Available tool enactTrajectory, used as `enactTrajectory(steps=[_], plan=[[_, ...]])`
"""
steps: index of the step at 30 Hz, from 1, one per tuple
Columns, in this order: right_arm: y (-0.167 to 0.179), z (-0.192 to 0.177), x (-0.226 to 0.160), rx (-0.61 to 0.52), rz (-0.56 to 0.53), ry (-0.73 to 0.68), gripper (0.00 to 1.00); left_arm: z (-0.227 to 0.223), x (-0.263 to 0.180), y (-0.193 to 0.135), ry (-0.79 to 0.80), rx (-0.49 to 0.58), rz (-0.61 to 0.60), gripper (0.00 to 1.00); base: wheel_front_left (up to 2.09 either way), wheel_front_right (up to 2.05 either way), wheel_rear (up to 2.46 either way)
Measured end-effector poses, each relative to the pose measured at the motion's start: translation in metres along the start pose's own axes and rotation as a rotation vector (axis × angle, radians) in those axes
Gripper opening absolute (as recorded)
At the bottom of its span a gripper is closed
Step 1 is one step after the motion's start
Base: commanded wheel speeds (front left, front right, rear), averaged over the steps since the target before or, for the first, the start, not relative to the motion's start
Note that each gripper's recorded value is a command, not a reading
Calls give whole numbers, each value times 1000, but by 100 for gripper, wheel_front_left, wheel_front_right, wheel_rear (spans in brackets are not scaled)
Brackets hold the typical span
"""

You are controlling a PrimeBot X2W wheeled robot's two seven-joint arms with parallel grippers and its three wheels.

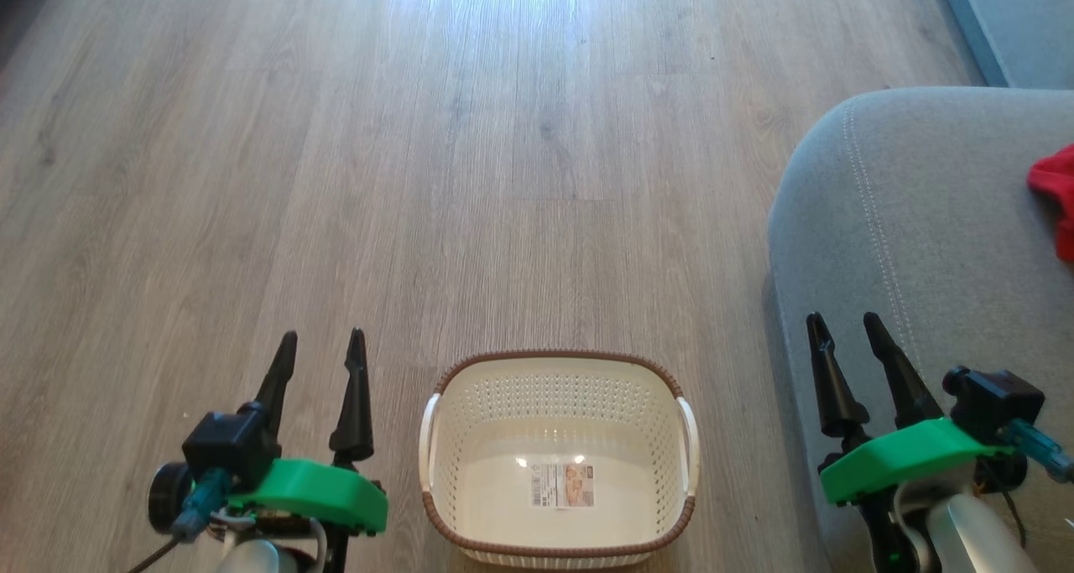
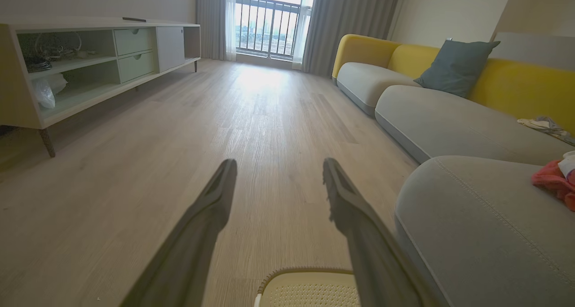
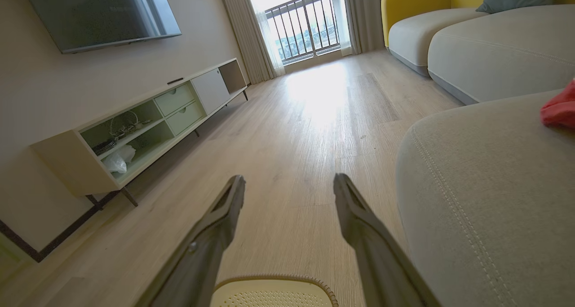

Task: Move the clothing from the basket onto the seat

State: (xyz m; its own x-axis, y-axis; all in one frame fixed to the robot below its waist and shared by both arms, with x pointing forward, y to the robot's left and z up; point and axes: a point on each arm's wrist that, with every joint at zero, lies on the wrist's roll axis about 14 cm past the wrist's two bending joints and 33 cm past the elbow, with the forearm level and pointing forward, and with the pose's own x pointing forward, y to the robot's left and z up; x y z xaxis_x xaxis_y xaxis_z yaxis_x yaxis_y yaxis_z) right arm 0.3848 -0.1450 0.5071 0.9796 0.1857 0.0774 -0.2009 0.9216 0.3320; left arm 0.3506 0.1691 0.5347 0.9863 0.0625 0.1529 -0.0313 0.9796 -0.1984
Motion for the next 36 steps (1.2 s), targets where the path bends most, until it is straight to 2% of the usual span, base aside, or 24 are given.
enactTrajectory(steps=[7, 16, 17, 24, 36], plan=[[-2, 0, -1, 0, -6, 0, 100, -4, 0, -2, 15, -54, -21, 100, 0, 0, 0], [-4, -1, -3, -1, -13, 3, 100, -4, 1, -3, 14, -57, -31, 100, 0, 0, 0], [-4, -2, -3, -1, -13, 6, 0, -4, 0, -4, 16, -59, -34, 0, 0, 0, 0], [-20, -45, -30, 24, -76, 143, 0, -52, -26, 6, 180, -69, 1, 0, 0, 0, 0], [-25, -44, -29, 132, -122, 139, 0, -57, -24, 8, 211, -182, 29, 0, 0, 0, 0]])
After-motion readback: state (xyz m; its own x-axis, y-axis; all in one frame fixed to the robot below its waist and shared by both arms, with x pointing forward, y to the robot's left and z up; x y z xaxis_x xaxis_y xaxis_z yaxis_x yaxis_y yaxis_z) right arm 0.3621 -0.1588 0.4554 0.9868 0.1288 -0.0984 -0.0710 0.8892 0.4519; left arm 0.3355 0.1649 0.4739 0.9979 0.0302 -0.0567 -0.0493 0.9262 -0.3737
